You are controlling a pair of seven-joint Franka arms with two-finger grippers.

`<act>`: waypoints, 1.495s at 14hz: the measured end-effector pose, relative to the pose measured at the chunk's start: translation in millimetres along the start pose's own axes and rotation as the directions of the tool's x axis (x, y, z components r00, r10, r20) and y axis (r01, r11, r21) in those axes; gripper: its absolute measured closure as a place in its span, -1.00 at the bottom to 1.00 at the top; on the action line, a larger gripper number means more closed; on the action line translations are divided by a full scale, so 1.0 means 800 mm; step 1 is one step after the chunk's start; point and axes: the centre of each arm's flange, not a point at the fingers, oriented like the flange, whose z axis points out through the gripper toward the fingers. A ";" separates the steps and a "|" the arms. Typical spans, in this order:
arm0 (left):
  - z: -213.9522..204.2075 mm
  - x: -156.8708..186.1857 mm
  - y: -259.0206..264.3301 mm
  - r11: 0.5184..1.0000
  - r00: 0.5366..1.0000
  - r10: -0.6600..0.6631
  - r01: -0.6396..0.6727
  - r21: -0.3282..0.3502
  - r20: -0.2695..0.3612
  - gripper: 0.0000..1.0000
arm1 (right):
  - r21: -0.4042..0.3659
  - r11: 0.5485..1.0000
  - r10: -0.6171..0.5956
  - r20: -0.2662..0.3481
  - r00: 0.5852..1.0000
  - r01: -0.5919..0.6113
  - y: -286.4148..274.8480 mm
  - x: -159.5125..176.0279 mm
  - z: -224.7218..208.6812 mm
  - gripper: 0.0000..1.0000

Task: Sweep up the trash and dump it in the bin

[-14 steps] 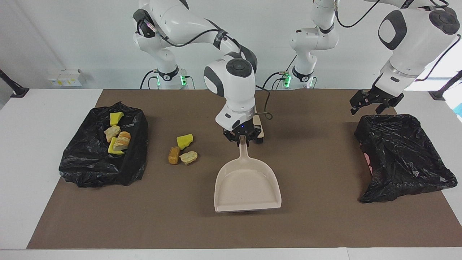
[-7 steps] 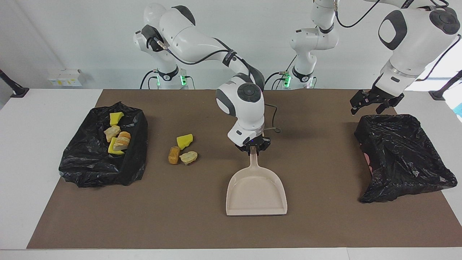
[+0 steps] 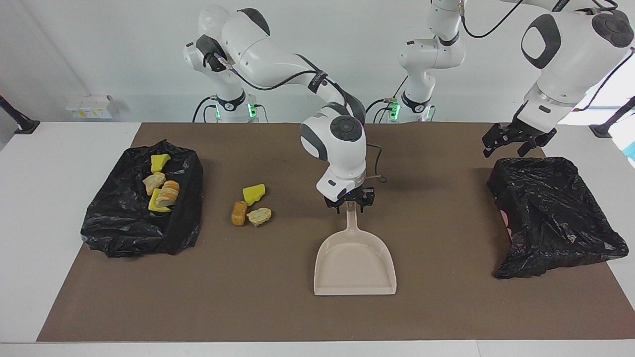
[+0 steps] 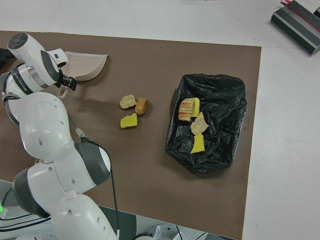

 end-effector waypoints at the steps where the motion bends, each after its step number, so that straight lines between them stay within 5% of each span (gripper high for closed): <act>1: 0.000 0.000 0.000 1.000 1.000 0.000 0.000 0.000 0.000 -1.00 | -0.008 1.000 0.007 0.008 1.000 -0.007 0.005 0.000 -0.016 -0.89; 4: 0.000 0.000 0.000 1.000 1.000 0.000 0.000 0.000 0.000 -1.00 | -0.014 1.000 0.020 0.066 0.998 -0.019 0.008 -0.026 -0.087 -1.00; 8: 0.000 0.000 0.000 1.000 1.000 0.000 0.000 0.000 0.000 -1.00 | 0.018 1.000 -0.028 0.146 0.989 0.025 -0.013 -0.133 -0.135 -1.00; 11: 0.000 0.000 0.000 1.000 1.000 0.000 0.000 0.000 0.000 -1.00 | 0.021 0.995 -0.103 0.177 0.979 0.101 -0.031 -0.222 -0.106 -1.00; 15: 0.000 0.000 0.000 1.000 1.000 0.000 0.000 0.000 0.000 -1.00 | 0.025 0.983 -0.181 0.167 0.969 0.180 -0.038 -0.316 0.001 -1.00; 21: 0.000 0.000 0.000 1.000 1.000 0.000 0.000 0.000 0.000 -1.00 | 0.009 0.975 -0.219 0.175 0.960 0.221 -0.020 -0.338 0.024 -1.00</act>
